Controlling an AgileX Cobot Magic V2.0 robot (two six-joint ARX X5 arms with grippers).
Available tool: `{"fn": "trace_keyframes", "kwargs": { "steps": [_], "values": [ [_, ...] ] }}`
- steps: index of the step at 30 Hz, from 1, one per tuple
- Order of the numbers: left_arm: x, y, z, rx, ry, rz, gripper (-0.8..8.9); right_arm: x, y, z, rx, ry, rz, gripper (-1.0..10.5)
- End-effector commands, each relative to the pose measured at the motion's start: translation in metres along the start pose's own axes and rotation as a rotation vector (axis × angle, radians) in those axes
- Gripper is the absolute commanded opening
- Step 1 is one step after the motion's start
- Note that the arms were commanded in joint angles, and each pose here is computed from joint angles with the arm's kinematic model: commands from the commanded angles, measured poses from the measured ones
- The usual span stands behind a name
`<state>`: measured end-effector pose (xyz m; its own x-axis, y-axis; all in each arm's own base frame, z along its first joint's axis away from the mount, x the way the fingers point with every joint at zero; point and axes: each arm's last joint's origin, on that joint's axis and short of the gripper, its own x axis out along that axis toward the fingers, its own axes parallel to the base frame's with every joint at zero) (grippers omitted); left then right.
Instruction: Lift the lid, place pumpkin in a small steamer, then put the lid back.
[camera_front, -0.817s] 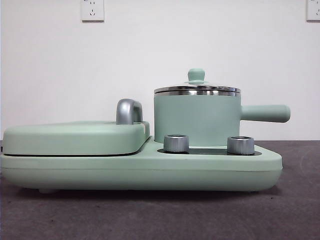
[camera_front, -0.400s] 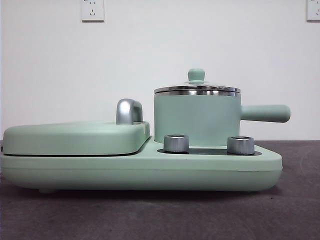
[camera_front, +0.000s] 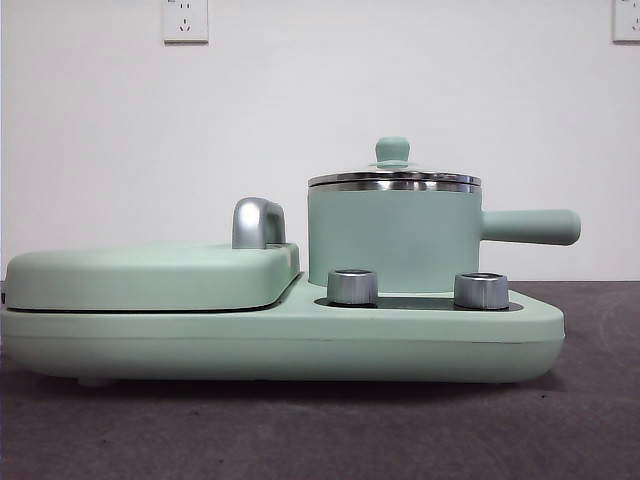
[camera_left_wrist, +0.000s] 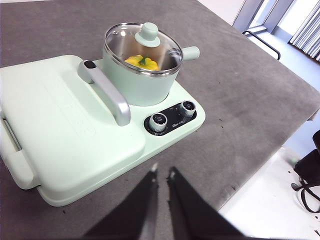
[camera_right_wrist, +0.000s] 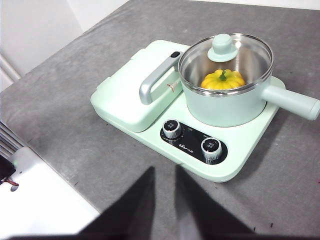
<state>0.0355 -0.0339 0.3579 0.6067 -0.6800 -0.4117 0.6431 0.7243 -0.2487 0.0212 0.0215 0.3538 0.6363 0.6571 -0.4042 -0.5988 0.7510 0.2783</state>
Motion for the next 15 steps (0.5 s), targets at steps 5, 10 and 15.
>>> {"fn": "trace_keyframes", "kwargs": {
  "steps": [5,10,15],
  "values": [
    [-0.0024,-0.0012,0.0031,-0.002,-0.020,-0.006,0.08,-0.0013,0.0010,0.0024,-0.002,-0.013,0.012,0.2],
    [-0.0024,-0.0012,0.0031,-0.002,-0.020,-0.006,0.08,-0.0013,0.0010,0.0023,-0.002,-0.013,0.012,0.2],
    [-0.0024,-0.0003,0.0017,-0.004,-0.041,0.002,0.08,-0.0013,0.0010,0.0023,-0.002,-0.013,0.012,0.2]
  ]
}}
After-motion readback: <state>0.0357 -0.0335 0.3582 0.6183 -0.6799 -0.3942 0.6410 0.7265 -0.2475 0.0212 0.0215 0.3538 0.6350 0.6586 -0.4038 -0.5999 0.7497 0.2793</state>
